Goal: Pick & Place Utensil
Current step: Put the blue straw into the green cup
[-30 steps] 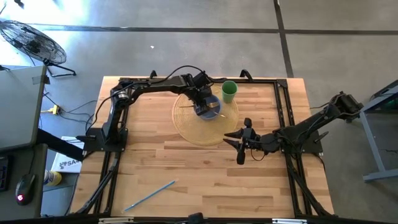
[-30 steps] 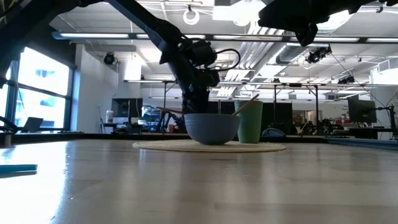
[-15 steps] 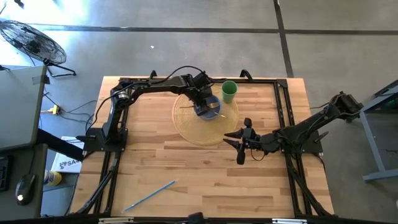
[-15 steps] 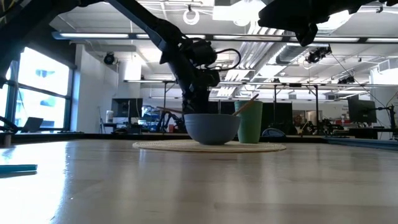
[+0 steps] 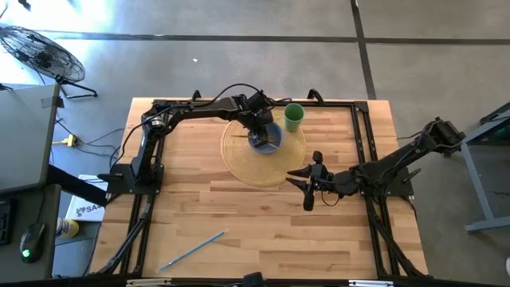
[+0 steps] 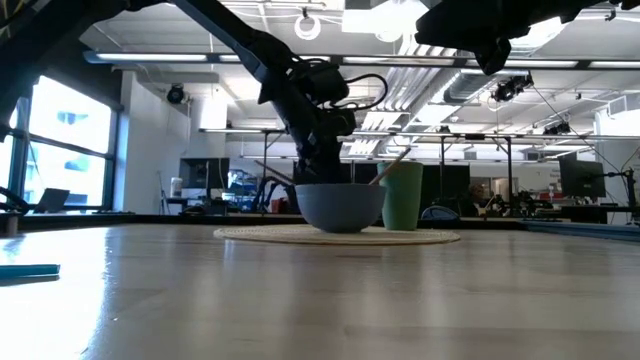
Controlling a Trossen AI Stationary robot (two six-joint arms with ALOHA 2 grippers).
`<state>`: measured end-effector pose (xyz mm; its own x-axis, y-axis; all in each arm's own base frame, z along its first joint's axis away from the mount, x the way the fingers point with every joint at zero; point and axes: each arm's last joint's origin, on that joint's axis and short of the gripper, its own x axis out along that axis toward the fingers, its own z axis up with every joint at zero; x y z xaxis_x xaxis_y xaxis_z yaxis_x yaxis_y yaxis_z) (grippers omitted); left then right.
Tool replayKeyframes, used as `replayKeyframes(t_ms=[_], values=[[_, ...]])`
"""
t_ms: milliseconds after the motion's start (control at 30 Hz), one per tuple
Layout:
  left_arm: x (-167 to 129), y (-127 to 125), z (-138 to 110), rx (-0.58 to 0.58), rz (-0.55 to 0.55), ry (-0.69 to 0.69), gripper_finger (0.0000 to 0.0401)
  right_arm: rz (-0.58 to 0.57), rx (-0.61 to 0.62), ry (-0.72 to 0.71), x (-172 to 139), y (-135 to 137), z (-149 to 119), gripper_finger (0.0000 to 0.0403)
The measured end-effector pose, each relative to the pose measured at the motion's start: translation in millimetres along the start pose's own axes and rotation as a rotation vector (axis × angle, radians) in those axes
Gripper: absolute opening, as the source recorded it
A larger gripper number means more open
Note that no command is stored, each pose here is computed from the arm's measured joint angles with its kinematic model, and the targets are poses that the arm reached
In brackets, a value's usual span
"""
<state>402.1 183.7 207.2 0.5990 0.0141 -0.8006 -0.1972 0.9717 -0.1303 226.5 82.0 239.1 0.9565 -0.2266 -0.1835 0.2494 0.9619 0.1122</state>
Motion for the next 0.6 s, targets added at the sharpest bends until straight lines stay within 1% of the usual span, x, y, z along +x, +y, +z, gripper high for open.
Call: replayKeyframes(t_ms=[267,333,400,500,600], values=[[-0.3,-0.1,0.2,0.0,-0.003,0.001,0.0046,0.0,0.0,0.0,0.0,-0.1,0.0,0.009],[-5.9,-1.5,1.7,-0.002,-0.008,0.007,0.0046,0.0,0.0,0.001,0.0,-0.1,0.0,0.009],[-17.7,-3.9,7.3,0.002,-0.01,-0.004,0.0046,-0.001,-0.002,0.002,0.0,-0.1,-0.2,0.009],[-44.8,-11.1,10.8,0.003,-0.014,-0.003,0.0046,-0.003,-0.008,0.011,0.1,-0.4,-1.1,0.009],[-71.8,-25.8,10.6,0.017,-0.033,0.015,0.0046,-0.004,-0.009,0.012,0.0,-0.4,-1.3,0.009]])
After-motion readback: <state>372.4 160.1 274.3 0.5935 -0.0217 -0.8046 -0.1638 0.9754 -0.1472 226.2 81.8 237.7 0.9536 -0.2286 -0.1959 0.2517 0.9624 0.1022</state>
